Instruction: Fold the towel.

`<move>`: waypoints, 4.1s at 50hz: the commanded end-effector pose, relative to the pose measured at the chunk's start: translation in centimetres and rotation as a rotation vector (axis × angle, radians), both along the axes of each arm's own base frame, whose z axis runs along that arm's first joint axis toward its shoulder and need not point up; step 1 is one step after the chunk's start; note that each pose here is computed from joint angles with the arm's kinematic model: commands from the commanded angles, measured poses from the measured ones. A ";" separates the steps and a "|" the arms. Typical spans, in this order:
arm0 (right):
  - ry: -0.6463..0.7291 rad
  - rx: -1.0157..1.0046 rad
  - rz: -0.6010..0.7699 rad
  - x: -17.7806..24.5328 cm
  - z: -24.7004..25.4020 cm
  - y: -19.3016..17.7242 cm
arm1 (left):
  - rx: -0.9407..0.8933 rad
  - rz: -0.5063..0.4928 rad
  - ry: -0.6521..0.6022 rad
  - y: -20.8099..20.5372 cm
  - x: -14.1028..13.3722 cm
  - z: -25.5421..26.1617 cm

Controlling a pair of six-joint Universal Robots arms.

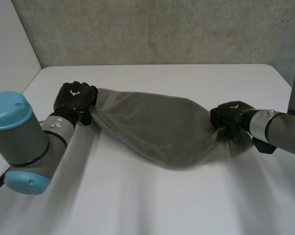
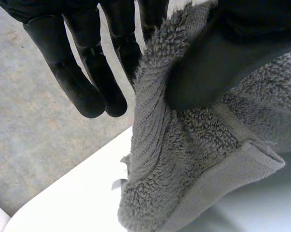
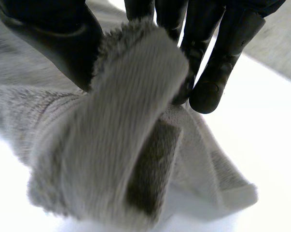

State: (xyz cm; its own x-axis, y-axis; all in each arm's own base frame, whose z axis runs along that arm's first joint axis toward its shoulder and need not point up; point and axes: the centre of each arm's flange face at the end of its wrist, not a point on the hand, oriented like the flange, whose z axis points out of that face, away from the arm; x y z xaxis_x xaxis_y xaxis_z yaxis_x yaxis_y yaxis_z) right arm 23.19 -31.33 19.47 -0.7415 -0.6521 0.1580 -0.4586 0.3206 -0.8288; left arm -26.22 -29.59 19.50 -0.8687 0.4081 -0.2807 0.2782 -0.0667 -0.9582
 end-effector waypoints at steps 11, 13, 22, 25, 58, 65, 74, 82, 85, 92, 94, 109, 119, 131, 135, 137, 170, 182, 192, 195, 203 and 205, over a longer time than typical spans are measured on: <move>-0.326 0.297 -0.111 -1.9 0.9 -3.3 | -0.061 -0.040 0.073 1.7 0.1 3.4; -0.316 0.309 -0.149 -2.0 -0.2 -4.0 | -0.033 -0.044 0.060 1.4 -0.1 2.2; -0.258 0.191 -0.351 -2.3 -4.5 -8.4 | 0.005 -0.051 0.040 -1.8 -2.1 -0.8; -0.281 0.122 -0.348 -2.1 -3.6 -8.9 | -0.011 -0.030 0.047 -2.9 -2.5 -0.6; 0.244 -0.003 0.067 -4.1 -0.7 5.9 | -0.092 0.064 0.076 -6.0 -2.1 1.3; 0.215 0.011 0.081 -3.9 -1.4 5.8 | -0.087 0.075 0.075 -6.0 -2.1 1.2; 0.162 -0.022 0.055 -3.1 -3.6 2.8 | -0.077 0.073 0.071 -5.7 -2.1 0.9; 0.074 -0.086 0.016 -2.1 -2.7 1.1 | -0.074 0.075 0.071 -5.7 -2.0 0.8; 0.055 -0.125 0.013 -1.7 -2.1 0.6 | -0.074 0.075 0.071 -5.7 -2.0 0.8; 0.050 -0.145 0.005 -1.5 -2.5 -1.0 | -0.074 0.076 0.071 -5.8 -1.9 0.8; 0.049 -0.145 0.014 -1.0 -3.2 -1.8 | -0.076 0.076 0.070 -5.8 -1.9 0.8; 0.041 -0.184 0.029 0.4 -4.9 -5.1 | -0.084 0.070 0.072 -5.9 -2.0 0.9; -0.033 -0.222 -0.013 0.7 -3.9 -6.4 | -0.089 0.075 0.074 -6.1 -1.9 1.0; -0.074 -0.308 -0.092 -0.1 -0.3 -5.3 | -0.090 0.088 0.074 -6.4 -1.6 1.0; -0.066 -0.308 -0.088 -0.4 0.9 -3.6 | -0.088 0.090 0.075 -6.4 -1.5 1.0; -0.038 -0.277 -0.076 -0.7 1.4 -1.6 | -0.084 0.092 0.073 -6.3 -1.4 0.9; 0.065 -0.257 -0.010 -0.4 -4.4 -2.4 | -0.065 0.089 0.070 -6.2 -1.4 0.3; 0.063 -0.273 -0.012 -0.1 -5.7 -4.0 | -0.057 0.081 0.066 -6.0 -1.5 -0.1; 0.056 -0.329 -0.024 0.0 -6.1 -5.2 | -0.052 0.080 0.061 -6.0 -1.5 -0.4; 0.054 -0.349 -0.027 0.0 -6.3 -5.5 | -0.049 0.080 0.060 -6.0 -1.5 -0.5; 0.073 -0.383 -0.021 0.1 -7.4 -6.0 | -0.048 0.077 0.058 -6.0 -1.5 -0.6; 0.081 -0.397 -0.018 0.1 -7.8 -6.2 | -0.047 0.077 0.057 -6.0 -1.5 -0.7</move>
